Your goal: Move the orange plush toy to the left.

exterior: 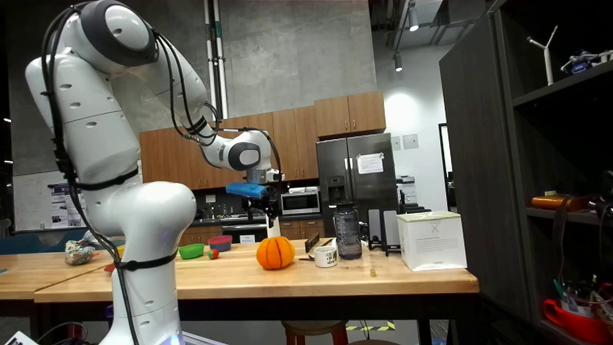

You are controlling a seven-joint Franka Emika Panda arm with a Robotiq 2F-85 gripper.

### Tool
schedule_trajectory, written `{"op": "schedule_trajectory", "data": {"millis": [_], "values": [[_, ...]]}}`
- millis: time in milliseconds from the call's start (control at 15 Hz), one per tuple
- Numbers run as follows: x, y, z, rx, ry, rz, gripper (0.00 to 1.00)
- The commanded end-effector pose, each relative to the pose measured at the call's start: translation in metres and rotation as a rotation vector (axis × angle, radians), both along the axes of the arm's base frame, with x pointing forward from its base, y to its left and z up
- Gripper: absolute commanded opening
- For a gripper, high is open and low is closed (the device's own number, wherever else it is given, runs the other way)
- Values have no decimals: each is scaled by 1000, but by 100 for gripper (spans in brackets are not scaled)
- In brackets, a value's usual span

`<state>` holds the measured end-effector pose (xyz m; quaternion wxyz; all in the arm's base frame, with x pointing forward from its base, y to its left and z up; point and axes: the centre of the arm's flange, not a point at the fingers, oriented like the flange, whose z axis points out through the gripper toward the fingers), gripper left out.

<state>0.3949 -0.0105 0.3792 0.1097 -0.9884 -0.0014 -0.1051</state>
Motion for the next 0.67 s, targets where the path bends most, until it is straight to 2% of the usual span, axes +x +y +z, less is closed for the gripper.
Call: {"op": "schedule_trajectory", "data": {"millis": [0,600], "values": [[22,-5,-17,-52,3,-11,100],[47,0,-56,-94,2,-1,100]]}}
